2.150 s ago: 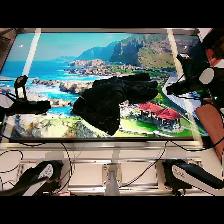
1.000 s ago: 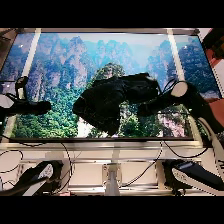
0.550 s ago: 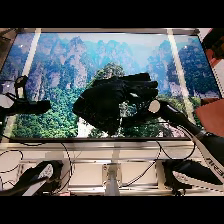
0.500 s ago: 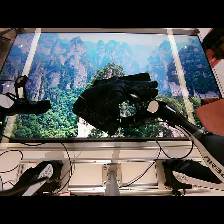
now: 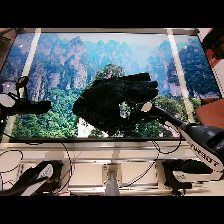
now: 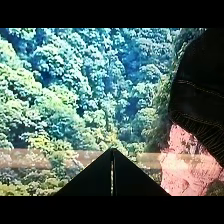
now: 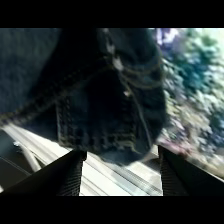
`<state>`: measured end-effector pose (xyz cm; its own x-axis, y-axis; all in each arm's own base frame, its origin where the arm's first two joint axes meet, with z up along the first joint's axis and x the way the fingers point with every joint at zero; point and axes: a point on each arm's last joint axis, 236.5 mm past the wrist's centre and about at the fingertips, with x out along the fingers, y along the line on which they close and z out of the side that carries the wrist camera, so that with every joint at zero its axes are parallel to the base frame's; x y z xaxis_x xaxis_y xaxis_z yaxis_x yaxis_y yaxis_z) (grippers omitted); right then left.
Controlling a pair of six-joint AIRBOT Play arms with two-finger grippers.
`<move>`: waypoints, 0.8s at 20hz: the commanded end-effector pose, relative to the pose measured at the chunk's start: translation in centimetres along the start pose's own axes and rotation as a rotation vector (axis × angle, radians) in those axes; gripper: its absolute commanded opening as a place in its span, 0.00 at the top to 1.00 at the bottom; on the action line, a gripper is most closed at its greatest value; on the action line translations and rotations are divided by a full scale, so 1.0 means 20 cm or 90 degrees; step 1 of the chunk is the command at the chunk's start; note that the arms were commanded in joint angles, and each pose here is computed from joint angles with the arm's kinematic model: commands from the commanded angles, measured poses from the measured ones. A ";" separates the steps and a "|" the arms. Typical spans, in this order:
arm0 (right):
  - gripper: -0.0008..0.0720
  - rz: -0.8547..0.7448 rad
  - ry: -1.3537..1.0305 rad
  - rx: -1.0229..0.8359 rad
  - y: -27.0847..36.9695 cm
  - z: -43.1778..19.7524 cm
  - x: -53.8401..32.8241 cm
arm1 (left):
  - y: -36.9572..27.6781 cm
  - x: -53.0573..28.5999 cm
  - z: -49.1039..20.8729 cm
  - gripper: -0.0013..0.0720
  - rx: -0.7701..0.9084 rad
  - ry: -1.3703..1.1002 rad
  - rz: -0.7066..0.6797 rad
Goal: Fold the clothes and pants, and hang the long-sleeved shirts on hangers.
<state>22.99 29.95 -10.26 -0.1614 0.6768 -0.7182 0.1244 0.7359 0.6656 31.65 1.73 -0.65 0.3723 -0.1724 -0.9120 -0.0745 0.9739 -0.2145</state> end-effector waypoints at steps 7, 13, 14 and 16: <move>0.43 0.028 -0.038 0.015 0.10 0.03 0.11 | 0.00 0.00 0.00 0.93 -0.001 0.002 0.000; 0.91 0.084 -0.111 -0.132 0.44 0.18 -0.05 | 0.00 0.00 0.00 0.93 -0.001 0.001 0.000; 0.91 0.095 -0.140 -0.186 0.54 0.22 -0.13 | 0.00 0.00 0.00 0.93 -0.001 0.001 0.000; 0.91 0.090 -0.230 -0.304 0.75 0.33 -0.40 | 0.00 0.00 0.00 0.93 -0.001 0.002 0.000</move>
<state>29.05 35.84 -2.13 0.0520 0.7808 -0.6227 -0.1246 0.6237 0.7717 31.65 1.73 -0.70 0.3710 -0.1728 -0.9124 -0.0748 0.9738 -0.2148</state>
